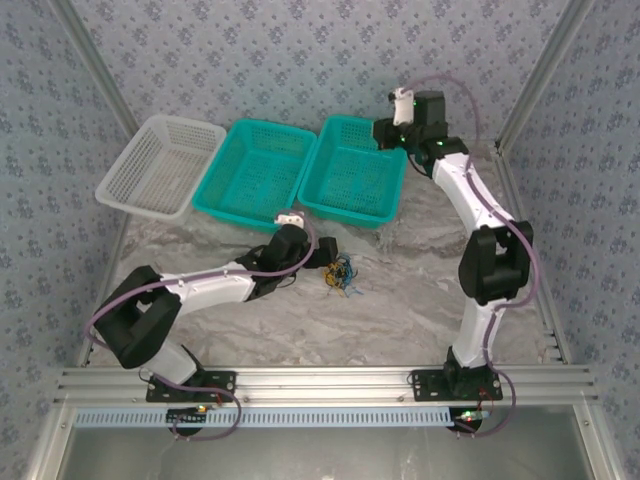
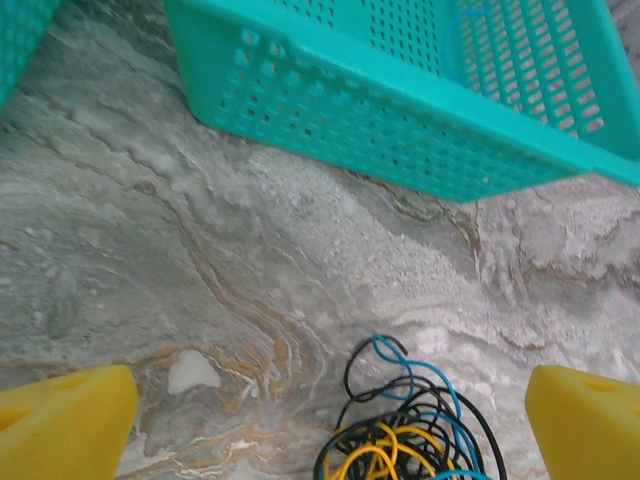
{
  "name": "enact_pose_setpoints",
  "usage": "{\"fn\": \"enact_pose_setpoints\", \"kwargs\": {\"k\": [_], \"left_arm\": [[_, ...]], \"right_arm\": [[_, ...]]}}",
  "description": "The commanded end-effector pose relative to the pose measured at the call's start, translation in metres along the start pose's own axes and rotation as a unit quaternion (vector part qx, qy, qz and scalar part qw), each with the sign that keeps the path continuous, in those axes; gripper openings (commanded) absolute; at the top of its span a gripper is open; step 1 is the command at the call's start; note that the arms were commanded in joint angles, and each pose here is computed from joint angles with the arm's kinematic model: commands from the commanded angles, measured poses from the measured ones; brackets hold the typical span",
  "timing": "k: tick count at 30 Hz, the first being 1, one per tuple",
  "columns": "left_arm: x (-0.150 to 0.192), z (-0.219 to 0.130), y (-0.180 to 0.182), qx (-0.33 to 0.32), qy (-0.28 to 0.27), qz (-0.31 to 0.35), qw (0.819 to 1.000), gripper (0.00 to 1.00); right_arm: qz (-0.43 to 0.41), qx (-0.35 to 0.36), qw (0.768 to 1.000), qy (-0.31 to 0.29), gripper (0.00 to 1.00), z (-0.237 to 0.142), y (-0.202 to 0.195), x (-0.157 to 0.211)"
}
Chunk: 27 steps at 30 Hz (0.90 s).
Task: Untangle the cables
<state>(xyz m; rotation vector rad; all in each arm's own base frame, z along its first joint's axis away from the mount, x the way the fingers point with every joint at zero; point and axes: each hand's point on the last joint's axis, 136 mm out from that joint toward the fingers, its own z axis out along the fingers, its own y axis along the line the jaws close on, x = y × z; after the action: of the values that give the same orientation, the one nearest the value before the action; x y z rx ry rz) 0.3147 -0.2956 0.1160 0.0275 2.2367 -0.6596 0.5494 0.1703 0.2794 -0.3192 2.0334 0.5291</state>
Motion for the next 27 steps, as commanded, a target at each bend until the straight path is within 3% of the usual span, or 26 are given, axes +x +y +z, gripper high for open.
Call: {"fn": "enact_pose_setpoints", "kwargs": {"k": [1, 2, 3, 4, 5, 6, 14, 27], "left_arm": [[-0.001, 0.005, -0.014, 0.033, 0.007, 0.004, 0.999, 1.00], [0.000, 0.006, -0.015, 0.038, 0.006, 0.004, 0.999, 0.99], [-0.001, 0.006, -0.017, 0.044, 0.004, 0.005, 0.999, 0.99], [-0.001, 0.007, -0.018, 0.047, 0.001, 0.005, 0.999, 0.99], [-0.002, 0.007, -0.019, 0.052, -0.001, 0.005, 0.999, 1.00], [-0.002, 0.007, -0.022, 0.059, -0.003, 0.008, 0.998, 1.00], [-0.003, 0.009, -0.026, 0.057, -0.001, 0.021, 0.998, 0.99], [0.002, 0.006, -0.018, 0.024, 0.024, 0.007, 0.999, 0.99]], "right_arm": [[-0.001, 0.006, 0.999, 0.033, 0.29, 0.001, 0.001, 0.004], [0.005, 0.012, 0.999, 0.040, 0.33, 0.001, 0.000, 0.007], [0.008, 0.019, 0.999, 0.040, 0.44, -0.001, -0.001, 0.007], [0.009, 0.023, 0.999, 0.037, 0.64, -0.004, -0.001, 0.008], [0.009, 0.025, 0.999, 0.035, 0.91, -0.007, -0.001, 0.008], [0.009, 0.029, 0.999, 0.030, 1.00, -0.012, -0.001, 0.007], [0.039, 0.084, 0.995, 0.027, 1.00, -0.061, -0.005, 0.034], [0.120, 0.174, 0.976, 0.049, 1.00, -0.154, -0.011, 0.133]]}}
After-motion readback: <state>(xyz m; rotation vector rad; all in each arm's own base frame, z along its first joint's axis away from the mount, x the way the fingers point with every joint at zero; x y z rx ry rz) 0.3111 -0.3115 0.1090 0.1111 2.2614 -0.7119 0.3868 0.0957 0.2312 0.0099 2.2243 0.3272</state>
